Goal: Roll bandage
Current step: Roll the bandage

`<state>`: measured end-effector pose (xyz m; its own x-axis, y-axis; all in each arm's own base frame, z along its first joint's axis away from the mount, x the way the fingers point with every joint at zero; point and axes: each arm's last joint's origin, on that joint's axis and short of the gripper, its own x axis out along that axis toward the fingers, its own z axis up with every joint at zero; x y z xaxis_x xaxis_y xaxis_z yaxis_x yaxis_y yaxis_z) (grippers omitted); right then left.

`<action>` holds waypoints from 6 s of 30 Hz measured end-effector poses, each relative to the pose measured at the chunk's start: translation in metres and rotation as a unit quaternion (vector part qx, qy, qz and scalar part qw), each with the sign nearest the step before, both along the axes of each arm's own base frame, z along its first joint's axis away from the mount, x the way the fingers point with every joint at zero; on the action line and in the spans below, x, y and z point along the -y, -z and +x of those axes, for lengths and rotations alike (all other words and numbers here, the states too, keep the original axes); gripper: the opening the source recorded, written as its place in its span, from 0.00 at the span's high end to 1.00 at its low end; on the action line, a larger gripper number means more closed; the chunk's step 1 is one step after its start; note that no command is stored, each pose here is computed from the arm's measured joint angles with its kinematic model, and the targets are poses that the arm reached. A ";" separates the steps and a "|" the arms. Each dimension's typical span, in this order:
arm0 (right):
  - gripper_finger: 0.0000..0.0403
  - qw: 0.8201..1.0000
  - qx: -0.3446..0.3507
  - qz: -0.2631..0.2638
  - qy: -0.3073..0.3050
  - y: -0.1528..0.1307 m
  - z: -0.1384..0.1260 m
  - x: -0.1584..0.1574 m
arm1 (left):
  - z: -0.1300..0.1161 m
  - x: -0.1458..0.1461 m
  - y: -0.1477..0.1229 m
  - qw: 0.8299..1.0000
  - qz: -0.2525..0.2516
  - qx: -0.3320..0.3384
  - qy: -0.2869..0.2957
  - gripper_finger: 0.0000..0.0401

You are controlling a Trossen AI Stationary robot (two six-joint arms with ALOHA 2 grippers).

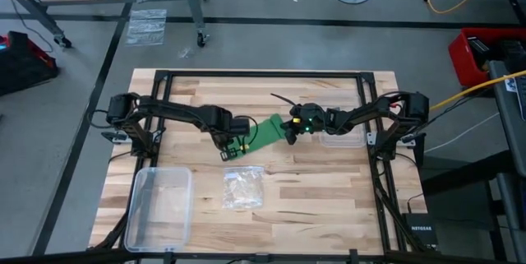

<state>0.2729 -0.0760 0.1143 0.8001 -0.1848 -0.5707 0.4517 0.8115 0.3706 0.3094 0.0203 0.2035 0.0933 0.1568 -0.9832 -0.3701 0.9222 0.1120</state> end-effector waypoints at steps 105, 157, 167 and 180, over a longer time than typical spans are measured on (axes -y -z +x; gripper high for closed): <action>1.00 0.975 -0.205 -0.029 0.083 -0.036 0.027 -0.007 | -0.022 0.011 0.058 1.000 -0.016 0.009 0.007 1.00; 1.00 0.992 -0.110 0.056 0.037 -0.009 0.060 -0.025 | -0.032 0.019 0.059 0.998 -0.045 -0.043 0.014 1.00; 1.00 0.996 -0.048 0.080 0.006 -0.001 0.075 -0.036 | -0.032 0.022 0.059 0.998 -0.046 -0.041 0.013 1.00; 1.00 0.995 0.012 0.033 -0.090 -0.036 0.108 -0.059 | -0.032 0.022 0.059 0.998 -0.046 -0.041 0.009 1.00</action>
<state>0.3808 -0.0174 0.1504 0.8306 -0.0002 -0.5568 0.2914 0.8523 0.4344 0.2774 -0.0020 0.1441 0.0132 0.0645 -0.9978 -0.3470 0.9362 0.0559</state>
